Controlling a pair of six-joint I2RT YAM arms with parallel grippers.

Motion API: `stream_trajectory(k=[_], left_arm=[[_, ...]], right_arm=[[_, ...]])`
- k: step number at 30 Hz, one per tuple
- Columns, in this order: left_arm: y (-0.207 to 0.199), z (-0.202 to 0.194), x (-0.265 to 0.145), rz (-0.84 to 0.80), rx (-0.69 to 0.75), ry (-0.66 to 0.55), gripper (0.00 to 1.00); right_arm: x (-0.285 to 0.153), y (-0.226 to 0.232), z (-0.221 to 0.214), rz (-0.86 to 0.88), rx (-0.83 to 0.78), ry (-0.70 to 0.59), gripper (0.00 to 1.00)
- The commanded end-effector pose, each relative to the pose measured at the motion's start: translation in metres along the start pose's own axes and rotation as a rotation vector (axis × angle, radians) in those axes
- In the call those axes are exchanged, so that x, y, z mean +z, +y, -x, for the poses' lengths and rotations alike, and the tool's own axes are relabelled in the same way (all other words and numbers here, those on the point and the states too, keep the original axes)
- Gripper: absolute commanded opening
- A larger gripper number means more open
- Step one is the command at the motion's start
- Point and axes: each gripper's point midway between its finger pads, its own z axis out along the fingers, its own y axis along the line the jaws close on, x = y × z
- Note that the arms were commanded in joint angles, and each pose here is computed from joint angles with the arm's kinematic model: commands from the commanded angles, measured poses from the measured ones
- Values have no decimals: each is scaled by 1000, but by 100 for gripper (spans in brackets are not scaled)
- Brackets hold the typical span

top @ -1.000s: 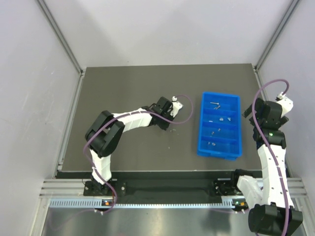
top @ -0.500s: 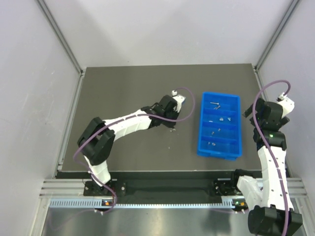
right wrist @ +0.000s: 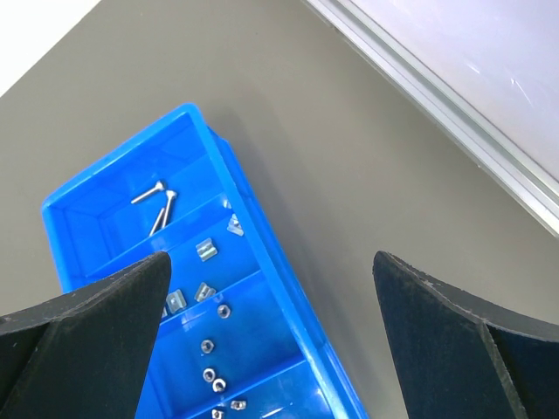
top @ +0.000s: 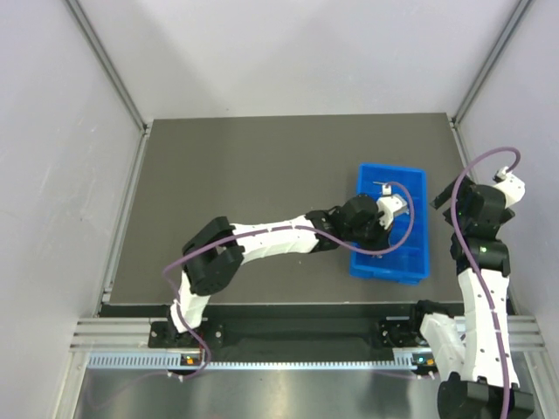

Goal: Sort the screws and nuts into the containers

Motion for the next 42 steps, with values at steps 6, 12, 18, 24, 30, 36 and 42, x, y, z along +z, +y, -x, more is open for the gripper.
stream_trajectory(k=[6, 12, 18, 24, 30, 36, 42], left_arm=[[-2, 5, 24, -9, 38, -25, 3], [-10, 12, 9, -30, 36, -36, 50], [-10, 43, -30, 42, 1, -115, 59], [37, 55, -87, 261, -57, -178, 59], [102, 14, -127, 434, -98, -78, 57], [149, -41, -139, 512, -94, 79, 55], [165, -60, -124, 494, -44, 113, 53]], right_arm=[[-10, 0, 8, 12, 3, -30, 100], [-8, -2, 6, 3, 6, -25, 100], [-7, 4, 5, 31, 11, -16, 100], [-8, 4, 5, 33, 8, -20, 100], [-3, 4, 0, 29, 7, -6, 100], [0, 1, -3, 12, 1, 2, 100], [3, 0, -4, 3, -3, 10, 100]])
